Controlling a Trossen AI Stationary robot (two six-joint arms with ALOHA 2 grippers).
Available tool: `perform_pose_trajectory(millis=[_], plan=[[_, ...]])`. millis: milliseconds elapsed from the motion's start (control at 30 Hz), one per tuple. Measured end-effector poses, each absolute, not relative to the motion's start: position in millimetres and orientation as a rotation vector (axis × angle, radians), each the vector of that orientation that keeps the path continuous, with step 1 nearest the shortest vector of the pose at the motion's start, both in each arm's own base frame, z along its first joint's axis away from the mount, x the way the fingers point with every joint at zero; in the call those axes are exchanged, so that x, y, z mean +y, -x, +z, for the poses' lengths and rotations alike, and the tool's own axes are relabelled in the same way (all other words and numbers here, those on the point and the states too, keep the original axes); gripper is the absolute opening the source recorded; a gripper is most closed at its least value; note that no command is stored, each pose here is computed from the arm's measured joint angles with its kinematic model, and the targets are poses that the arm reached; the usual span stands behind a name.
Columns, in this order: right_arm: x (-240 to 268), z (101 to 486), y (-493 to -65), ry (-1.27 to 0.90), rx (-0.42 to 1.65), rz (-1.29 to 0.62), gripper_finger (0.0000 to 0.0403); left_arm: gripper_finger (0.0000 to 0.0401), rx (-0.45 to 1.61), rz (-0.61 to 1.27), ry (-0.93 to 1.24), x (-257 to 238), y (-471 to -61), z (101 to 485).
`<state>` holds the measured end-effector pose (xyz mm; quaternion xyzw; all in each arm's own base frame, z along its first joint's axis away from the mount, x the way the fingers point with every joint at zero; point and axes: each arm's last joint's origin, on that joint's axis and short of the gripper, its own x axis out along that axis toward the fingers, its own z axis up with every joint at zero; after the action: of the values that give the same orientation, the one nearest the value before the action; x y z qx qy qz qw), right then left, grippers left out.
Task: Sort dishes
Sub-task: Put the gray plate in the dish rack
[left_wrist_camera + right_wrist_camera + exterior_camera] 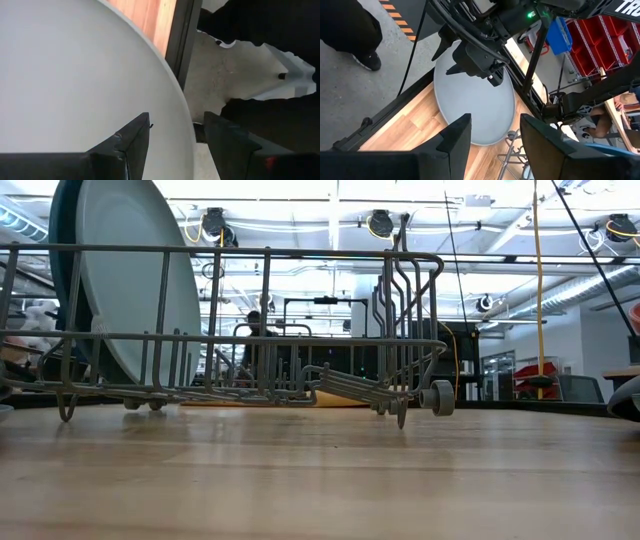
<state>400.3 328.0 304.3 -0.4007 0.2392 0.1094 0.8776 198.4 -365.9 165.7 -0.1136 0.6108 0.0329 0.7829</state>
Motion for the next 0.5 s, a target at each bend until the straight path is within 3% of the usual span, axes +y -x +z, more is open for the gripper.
perform_pose_trajectory(millis=[500], plan=[[328.0, 304.0, -400.6, 0.827, 0.5, 0.226, 0.0162, 0.0187, 1.365, 0.123, 0.222, -359.5, -194.7, 144.8]])
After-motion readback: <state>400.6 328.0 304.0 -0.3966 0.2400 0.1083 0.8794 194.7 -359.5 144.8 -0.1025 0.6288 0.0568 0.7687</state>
